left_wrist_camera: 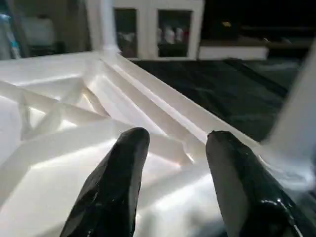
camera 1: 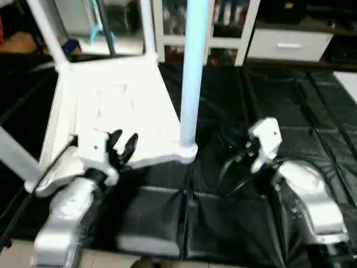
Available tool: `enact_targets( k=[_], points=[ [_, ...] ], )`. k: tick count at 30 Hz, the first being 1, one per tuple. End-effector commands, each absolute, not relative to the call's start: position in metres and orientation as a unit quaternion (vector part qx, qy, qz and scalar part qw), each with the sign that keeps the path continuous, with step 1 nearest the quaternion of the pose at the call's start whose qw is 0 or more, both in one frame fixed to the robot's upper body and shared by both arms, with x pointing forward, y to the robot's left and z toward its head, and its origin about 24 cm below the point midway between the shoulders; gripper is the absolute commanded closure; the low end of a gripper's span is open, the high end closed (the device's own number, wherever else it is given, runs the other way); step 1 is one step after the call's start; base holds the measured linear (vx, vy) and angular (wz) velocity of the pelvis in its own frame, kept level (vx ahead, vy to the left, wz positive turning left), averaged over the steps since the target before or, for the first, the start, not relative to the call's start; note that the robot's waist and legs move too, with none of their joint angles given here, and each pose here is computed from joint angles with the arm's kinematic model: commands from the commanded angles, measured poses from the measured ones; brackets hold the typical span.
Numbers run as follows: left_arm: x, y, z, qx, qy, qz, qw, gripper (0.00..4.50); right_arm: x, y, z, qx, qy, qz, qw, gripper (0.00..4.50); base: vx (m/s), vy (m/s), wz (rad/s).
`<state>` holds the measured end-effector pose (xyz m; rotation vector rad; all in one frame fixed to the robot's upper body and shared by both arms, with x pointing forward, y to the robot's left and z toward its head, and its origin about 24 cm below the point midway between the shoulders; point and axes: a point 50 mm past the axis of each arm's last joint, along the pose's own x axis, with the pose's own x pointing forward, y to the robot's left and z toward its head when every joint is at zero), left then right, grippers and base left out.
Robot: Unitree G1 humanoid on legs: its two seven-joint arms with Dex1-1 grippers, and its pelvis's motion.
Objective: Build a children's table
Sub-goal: Rotate leg to tighten
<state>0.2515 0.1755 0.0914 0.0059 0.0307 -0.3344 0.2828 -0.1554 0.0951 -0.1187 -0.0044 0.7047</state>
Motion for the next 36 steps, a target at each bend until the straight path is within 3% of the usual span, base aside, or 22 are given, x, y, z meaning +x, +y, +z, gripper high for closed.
enact_targets(
  k=[1,10,15,20,27,29,32,35,36],
  points=[
    [0.253,0.174,0.08,0.023,0.055,-0.219,0.974,1.89,0.285,-0.158,0.094,-0.064,-0.006,0.344,0.937,3.36,-0.098,0.019,0.08],
    [0.292,0.153,0.078,0.065,0.079,-0.375,0.921,1.76,0.288,-0.159,0.094,-0.069,-0.01,0.355,0.932,3.36,-0.09,0.058,-0.09],
    [0.32,0.149,0.076,0.099,0.092,-0.379,0.916,1.76,0.288,-0.161,0.095,-0.071,-0.012,0.354,0.932,3.36,-0.05,0.058,-0.19],
    [0.343,0.149,0.065,0.134,0.144,-0.357,0.913,1.76,0.285,-0.163,0.094,-0.079,-0.013,0.355,0.931,3.36,-0.047,0.045,-0.2],
    [0.356,0.148,0.063,0.13,0.152,-0.333,0.921,1.76,0.283,-0.164,0.094,-0.081,-0.012,0.353,0.932,3.36,-0.039,-0.006,0.02],
    [0.357,0.146,0.07,0.116,0.127,-0.322,0.931,1.76,0.281,-0.163,0.094,-0.08,-0.014,0.351,0.933,3.36,-0.06,-0.035,-0.03],
    [0.342,0.141,0.087,0.056,0.032,-0.27,0.961,1.76,0.276,-0.164,0.095,-0.064,-0.024,0.324,0.944,3.36,-0.004,0.094,-0.32],
    [0.306,0.136,0.092,-0.001,-0.029,-0.203,0.979,1.76,0.272,-0.168,0.092,-0.046,-0.024,0.278,0.959,3.36,-0.056,0.028,0.05],
    [0.284,0.131,0.087,-0.008,-0.033,-0.192,0.981,1.76,0.268,-0.167,0.089,-0.04,-0.023,0.272,0.961,3.36,-0.077,-0.046,0.16]
  ],
)
